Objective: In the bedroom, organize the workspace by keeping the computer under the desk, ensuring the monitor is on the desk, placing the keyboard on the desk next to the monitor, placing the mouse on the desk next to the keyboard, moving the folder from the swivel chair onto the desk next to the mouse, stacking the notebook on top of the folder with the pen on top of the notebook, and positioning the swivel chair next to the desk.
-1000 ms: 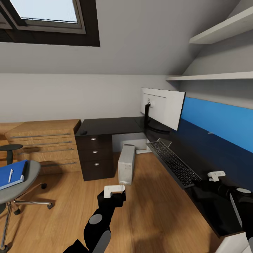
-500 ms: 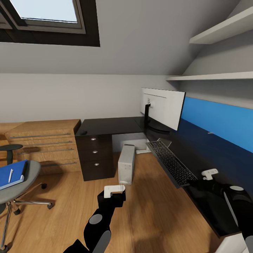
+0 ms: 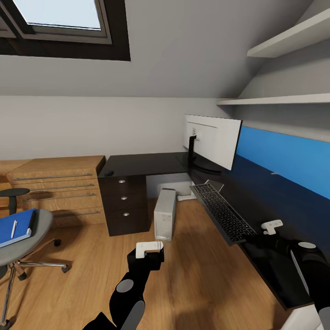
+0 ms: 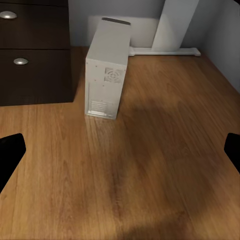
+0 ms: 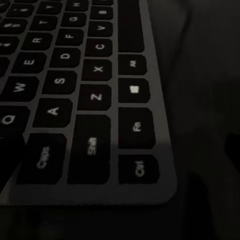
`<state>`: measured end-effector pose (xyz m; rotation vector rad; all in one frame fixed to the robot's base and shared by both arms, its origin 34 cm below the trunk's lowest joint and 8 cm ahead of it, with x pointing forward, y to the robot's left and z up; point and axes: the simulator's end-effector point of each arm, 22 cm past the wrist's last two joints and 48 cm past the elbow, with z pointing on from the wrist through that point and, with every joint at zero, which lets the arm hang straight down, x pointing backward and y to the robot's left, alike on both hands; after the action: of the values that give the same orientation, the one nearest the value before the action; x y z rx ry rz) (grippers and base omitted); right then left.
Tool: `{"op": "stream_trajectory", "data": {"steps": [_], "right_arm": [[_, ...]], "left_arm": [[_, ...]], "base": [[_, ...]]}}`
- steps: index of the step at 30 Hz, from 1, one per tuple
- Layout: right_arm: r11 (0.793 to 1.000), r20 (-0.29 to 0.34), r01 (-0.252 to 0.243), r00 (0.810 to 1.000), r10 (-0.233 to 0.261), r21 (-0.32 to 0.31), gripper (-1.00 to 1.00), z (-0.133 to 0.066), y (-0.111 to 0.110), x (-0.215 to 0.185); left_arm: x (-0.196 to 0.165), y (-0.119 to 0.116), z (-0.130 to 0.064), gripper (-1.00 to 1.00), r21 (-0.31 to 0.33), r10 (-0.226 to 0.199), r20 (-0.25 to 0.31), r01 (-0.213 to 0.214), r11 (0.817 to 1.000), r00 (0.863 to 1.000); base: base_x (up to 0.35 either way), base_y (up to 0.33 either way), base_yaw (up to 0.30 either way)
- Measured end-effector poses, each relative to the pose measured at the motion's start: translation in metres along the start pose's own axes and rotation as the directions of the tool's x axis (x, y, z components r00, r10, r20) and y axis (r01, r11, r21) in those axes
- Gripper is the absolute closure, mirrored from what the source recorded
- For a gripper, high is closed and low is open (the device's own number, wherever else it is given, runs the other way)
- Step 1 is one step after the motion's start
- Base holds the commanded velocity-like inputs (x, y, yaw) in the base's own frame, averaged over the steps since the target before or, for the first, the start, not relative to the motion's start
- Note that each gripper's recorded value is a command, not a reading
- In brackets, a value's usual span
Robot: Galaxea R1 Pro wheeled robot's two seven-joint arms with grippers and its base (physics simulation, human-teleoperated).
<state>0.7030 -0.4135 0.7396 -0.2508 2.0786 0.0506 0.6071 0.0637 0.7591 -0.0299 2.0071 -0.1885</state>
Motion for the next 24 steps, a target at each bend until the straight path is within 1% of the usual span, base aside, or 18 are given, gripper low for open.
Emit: {"op": "stream_trajectory", "data": {"steps": [19,24], "right_arm": [[1.0,0.002,0.002,1.0,-0.002,-0.008,-1.0,0.0014,0.0048,-0.0011],[1.0,-0.019,-0.014,1.0,0.014,-0.014,-1.0,0.0006,0.0049,0.0003]], "left_arm": [[0.0006,0.0001,0.0001,-1.0,0.0,0.001,-0.001,-0.001,1.0,1.0],[-0.0088,-0.0015,-0.0027,-1.0,-0.001,0.002,-0.001,-0.002,1.0,1.0]], "base": [[0.0,0.0,0.0],[0.0,0.0,0.0]]}}
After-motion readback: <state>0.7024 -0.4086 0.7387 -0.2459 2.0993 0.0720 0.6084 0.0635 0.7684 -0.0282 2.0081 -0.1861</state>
